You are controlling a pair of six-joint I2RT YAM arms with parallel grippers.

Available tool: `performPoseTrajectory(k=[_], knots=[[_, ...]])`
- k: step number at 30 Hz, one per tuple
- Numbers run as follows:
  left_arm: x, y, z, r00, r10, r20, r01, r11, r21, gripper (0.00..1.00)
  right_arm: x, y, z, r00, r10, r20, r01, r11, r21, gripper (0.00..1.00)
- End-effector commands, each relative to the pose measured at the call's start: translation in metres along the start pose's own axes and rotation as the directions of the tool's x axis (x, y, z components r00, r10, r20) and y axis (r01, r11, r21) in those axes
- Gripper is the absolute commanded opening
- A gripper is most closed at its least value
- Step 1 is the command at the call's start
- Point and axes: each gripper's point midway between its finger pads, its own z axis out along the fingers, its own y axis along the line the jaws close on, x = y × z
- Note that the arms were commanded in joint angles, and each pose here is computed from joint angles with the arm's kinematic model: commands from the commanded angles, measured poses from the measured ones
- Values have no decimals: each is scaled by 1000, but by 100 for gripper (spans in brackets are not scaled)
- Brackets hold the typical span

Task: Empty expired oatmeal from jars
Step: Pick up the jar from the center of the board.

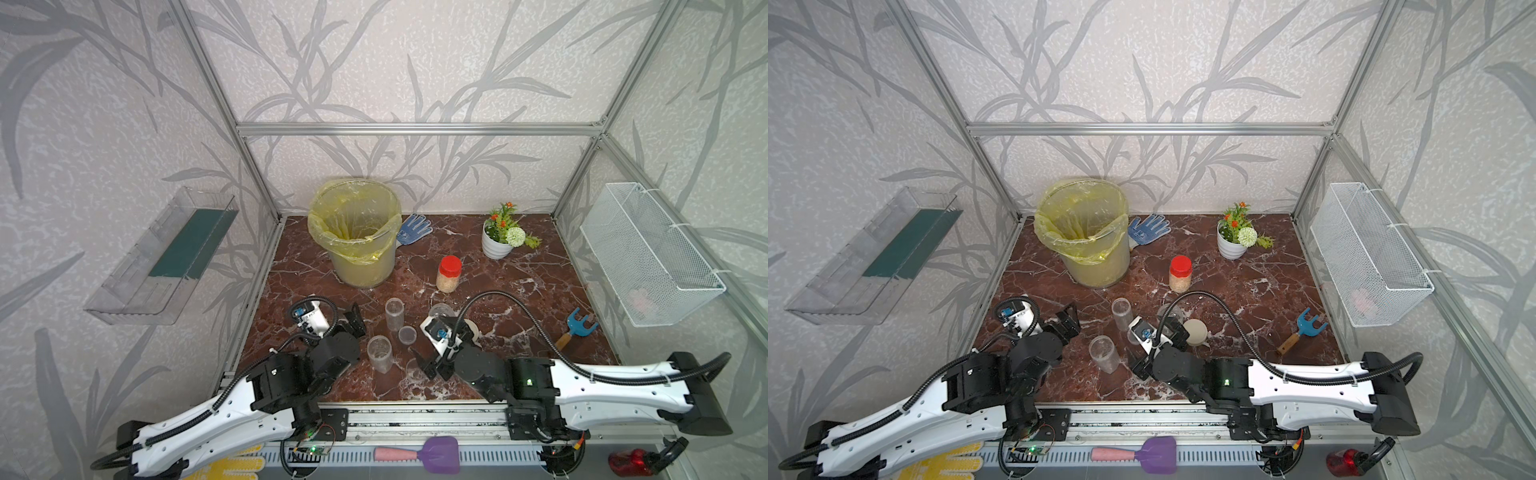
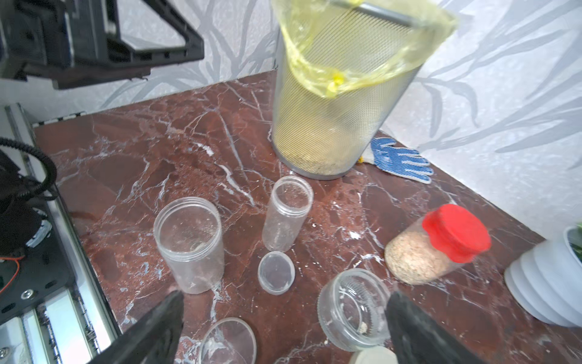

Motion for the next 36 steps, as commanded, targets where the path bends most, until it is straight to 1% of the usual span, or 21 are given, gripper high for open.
performPoseTrajectory(k=[1,3,5,7,9,12,15,17,19,22,25,31,34,36], knots=[[-18,-27,-1,996,77,34,-78,996,31,99,16,-48,-10,996,70,-60,-62,991,116,99],[-22,-39,1,994,107,35,-108,994,29,99,21,-73,-12,987,136,-86,-122,980,157,99],[-23,-52,4,989,145,26,-146,988,42,99,23,-96,-9,978,189,-88,-169,965,199,99],[-21,-66,11,985,175,1,-174,983,65,99,27,-119,-3,962,246,-117,-215,950,225,99],[-18,-75,19,981,191,-36,-187,979,85,99,29,-132,6,951,271,-146,-234,944,231,99],[-14,-80,32,978,192,-85,-185,980,77,98,26,-147,24,947,263,-183,-218,947,234,99],[-17,-84,39,973,212,-90,-205,976,74,99,25,-157,50,934,272,-231,-227,952,204,99],[-19,-87,43,970,225,-95,-219,973,75,99,28,-164,66,920,275,-281,-225,954,195,99],[-18,-94,49,965,236,-113,-225,969,105,99,30,-168,82,905,265,-334,-216,960,177,99],[-15,-98,57,960,244,-134,-227,965,132,99,28,-173,104,900,253,-356,-204,964,168,99],[-12,-100,64,955,255,-151,-235,962,139,99,35,-181,122,883,262,-390,-204,961,186,99],[-5,-107,71,945,275,-178,-245,954,170,99,48,-192,142,868,268,-418,-187,957,223,99],[0,-111,73,940,281,-192,-246,951,190,99,51,-199,146,865,256,-432,-159,956,248,99],[3,-112,75,937,286,-200,-248,949,197,99,54,-201,149,863,260,-434,-163,955,248,99]])
